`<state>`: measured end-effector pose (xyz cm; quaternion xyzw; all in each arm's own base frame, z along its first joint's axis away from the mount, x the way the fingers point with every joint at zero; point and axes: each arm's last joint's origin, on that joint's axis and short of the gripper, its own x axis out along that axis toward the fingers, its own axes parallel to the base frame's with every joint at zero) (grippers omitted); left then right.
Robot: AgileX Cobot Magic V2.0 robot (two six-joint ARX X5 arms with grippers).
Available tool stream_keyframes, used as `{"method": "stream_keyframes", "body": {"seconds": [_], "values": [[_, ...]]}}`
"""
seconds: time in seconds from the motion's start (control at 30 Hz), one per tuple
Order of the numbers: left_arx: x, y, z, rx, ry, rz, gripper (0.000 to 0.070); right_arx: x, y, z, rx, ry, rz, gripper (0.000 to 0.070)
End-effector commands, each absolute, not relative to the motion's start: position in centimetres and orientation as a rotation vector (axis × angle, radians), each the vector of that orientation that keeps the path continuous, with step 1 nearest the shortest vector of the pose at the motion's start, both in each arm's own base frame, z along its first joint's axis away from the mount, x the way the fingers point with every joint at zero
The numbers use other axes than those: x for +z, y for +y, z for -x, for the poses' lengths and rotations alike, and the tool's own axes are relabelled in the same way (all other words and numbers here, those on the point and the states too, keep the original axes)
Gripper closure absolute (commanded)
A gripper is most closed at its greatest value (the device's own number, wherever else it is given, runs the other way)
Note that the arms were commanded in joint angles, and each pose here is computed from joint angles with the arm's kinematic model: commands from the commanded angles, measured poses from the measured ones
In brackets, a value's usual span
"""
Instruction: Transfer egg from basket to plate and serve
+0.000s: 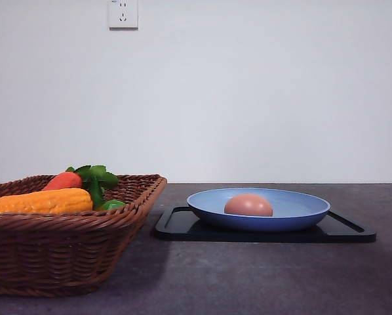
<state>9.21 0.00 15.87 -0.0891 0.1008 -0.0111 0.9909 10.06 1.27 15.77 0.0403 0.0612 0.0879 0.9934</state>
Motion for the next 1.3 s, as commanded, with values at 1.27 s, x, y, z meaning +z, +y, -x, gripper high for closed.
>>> {"method": "stream_keyframes", "body": {"seconds": [1.27], "values": [[15.03,0.01,-9.29,-0.019,0.234,0.182,0.0700,15.67,1.25,-10.08,0.174,0.117,-0.089,0.0700]]}}
